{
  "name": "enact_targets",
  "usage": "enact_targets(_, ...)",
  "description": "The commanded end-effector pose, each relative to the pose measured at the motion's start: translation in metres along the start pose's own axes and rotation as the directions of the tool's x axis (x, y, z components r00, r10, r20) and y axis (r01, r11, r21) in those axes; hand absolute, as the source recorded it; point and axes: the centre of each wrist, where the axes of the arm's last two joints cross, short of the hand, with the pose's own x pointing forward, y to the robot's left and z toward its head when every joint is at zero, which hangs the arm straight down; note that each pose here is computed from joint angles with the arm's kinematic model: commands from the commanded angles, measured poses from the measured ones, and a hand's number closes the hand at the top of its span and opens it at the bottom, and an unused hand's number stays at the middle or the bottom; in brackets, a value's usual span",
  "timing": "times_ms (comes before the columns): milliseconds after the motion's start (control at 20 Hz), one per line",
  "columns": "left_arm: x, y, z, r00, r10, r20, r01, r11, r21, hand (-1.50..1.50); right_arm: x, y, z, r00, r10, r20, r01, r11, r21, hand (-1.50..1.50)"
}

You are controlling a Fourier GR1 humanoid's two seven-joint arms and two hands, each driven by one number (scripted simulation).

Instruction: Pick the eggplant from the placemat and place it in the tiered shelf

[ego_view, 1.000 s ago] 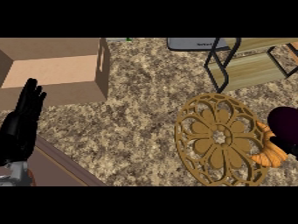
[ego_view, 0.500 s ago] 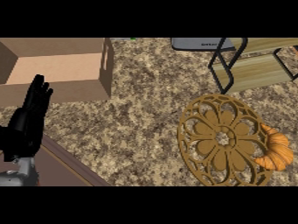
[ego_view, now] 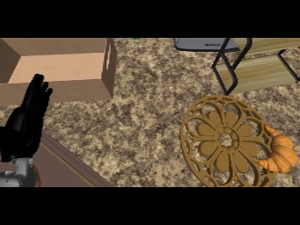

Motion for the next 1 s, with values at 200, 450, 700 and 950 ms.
enact_targets(200, -0.001, 0.005, -0.003, 1.0, 0.001, 0.006, -0.001, 1.0, -0.001, 0.0, -0.023, 0.042, -0.049, 0.999, -0.029, 0.015, 0.03, 0.999, -0.046, 1.5)
enact_targets(450, -0.011, -0.001, 0.0, 1.0, 0.005, 0.016, -0.005, 1.0, -0.021, 0.0, -0.037, 0.044, -0.065, 0.997, -0.063, 0.032, 0.066, 0.994, -0.085, 1.5)
enact_targets(700, 0.002, -0.002, -0.004, 1.0, 0.002, 0.014, -0.002, 1.0, -0.002, 0.0, -0.049, 0.066, -0.083, 0.998, -0.043, 0.045, 0.047, 0.996, -0.077, 1.5)
enact_targets(950, -0.003, -0.004, -0.003, 1.0, 0.014, 0.012, -0.014, 1.0, -0.023, 0.0, -0.055, 0.078, -0.089, 0.985, -0.167, -0.034, 0.161, 0.977, -0.138, 1.5)
